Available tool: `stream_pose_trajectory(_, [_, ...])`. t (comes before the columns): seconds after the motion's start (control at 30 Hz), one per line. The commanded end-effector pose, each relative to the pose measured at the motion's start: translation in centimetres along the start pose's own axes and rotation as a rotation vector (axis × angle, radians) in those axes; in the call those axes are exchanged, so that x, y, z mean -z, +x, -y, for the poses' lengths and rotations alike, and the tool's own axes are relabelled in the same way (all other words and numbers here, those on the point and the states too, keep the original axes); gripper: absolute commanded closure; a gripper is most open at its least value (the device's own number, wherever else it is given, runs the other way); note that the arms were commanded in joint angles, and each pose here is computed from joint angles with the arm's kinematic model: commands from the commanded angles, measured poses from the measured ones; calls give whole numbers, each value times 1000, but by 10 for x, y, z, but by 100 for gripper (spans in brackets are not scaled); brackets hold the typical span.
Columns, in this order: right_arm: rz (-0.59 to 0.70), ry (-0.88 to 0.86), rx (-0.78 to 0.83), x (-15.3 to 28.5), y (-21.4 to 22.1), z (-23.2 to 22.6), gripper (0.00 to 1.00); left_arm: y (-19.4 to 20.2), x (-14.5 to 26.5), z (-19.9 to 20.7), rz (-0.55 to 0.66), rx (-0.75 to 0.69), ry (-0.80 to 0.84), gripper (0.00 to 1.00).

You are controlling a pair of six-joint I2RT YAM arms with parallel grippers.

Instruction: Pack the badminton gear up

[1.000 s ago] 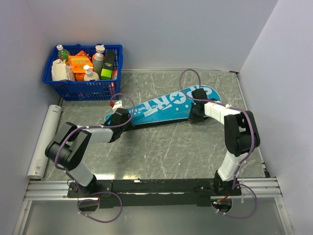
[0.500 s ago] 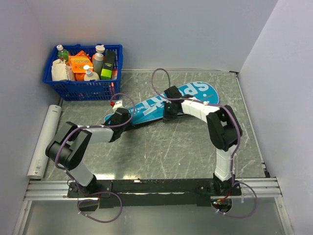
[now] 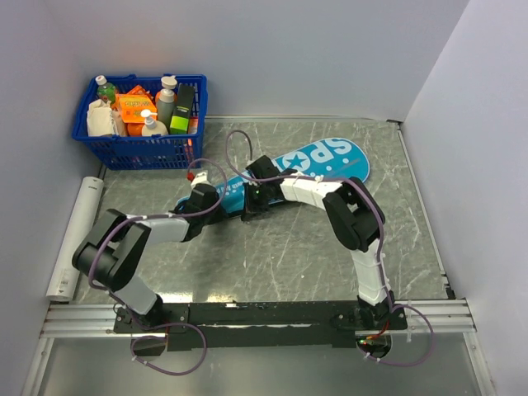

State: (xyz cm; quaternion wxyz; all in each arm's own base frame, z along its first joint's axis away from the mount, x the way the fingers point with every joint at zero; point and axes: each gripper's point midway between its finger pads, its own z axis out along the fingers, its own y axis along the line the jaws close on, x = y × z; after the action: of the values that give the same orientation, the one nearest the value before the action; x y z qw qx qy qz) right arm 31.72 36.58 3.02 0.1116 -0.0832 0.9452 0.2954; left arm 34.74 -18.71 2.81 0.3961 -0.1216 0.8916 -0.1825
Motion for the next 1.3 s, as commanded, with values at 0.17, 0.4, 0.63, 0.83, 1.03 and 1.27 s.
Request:
stream_pose_trajectory(0.17, [82, -32, -2, 42, 3, 4, 100, -17, 81, 50, -1, 1, 223, 65])
stream_pose_trajectory(0.4, [95, -22, -11, 60, 37, 30, 100, -47, 126, 32, 102, 9, 115, 53])
stream_pose_trajectory(0.63, [140, 4, 7, 93, 62, 52, 100, -2, 111, -12, 28, 35, -7, 53])
stream_pose_trajectory(0.83, [149, 43, 12, 106, 83, 71, 100, 28, 107, -27, -30, 36, -16, 45])
stream_pose_trajectory(1.03, [148, 34, 3, 105, 90, 73, 100, 35, 111, -31, -47, 35, -14, 44])
stream_pose_trajectory(1.27, [133, 17, -3, 99, 92, 71, 100, 62, 107, -29, -125, 47, 43, 56])
